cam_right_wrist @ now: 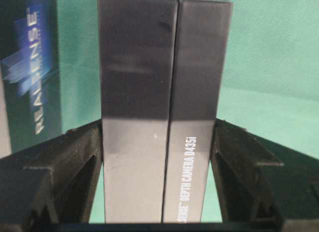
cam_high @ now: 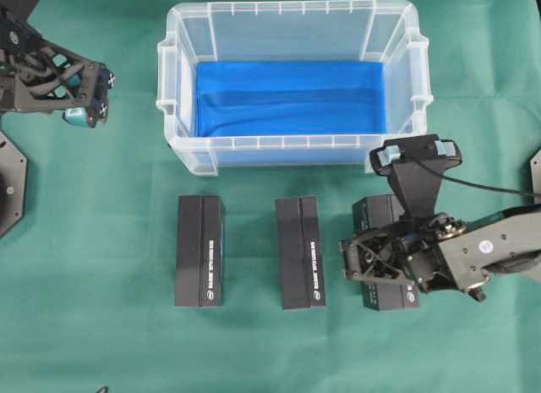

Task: Take out the box from the case.
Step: 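Lower the box onto the cloth right of the middle box and release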

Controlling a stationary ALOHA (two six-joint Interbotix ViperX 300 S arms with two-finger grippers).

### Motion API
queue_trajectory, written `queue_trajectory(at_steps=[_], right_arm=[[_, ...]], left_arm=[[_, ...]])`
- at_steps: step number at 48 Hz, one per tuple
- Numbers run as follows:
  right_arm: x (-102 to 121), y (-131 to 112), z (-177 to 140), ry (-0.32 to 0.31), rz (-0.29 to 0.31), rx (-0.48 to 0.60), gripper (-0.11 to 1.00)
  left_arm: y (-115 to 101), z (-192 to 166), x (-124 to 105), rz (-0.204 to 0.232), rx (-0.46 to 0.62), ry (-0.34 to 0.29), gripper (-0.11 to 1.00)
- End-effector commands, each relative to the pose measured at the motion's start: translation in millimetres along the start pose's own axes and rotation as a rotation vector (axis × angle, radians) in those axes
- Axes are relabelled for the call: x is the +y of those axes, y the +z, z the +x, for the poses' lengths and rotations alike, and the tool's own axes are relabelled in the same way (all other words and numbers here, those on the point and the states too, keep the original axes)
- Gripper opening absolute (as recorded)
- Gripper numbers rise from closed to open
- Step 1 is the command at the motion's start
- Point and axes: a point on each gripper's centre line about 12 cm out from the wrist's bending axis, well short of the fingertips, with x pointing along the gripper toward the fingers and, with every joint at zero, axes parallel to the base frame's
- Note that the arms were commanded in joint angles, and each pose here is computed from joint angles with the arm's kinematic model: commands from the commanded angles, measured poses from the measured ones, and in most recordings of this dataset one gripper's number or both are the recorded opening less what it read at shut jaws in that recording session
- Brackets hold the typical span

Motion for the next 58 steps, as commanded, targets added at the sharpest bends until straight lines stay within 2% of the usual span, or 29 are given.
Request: queue_trajectory(at_steps=[1,15,20,23,47,58], right_arm=[[2.1,1.8,-11.7,0.042,0.009,0.016,0.64],[2.3,1.9,-11.8,0.044,0.01,0.016,0.66],[1.7,2.6,-12.5,0.036,0.012,0.009,0.87],[0.8,3.2,-12.5,0.028,0.011,0.004,0.94],[2.3,4.6,-13.9,0.029,0.015,0.003,0.92],[9.4,6.7,-23.7,0.058,0.026,0.012,0.92]], left_arm=[[1.5,-9.9,-4.1,0.003,-0.014,-0.034,0.97],[1.3,-9.9,-4.2,0.003,-0.013,-0.035,0.97],[1.6,-9.9,-4.3,0.002,-0.015,-0.036,0.97],[1.5,-9.9,-4.1,0.003,-0.014,-0.034,0.97],[1.6,-9.9,-4.3,0.002,-0.015,-0.036,0.97],[1.2,-9.9,-4.3,0.005,-0.014,-0.034,0.97]])
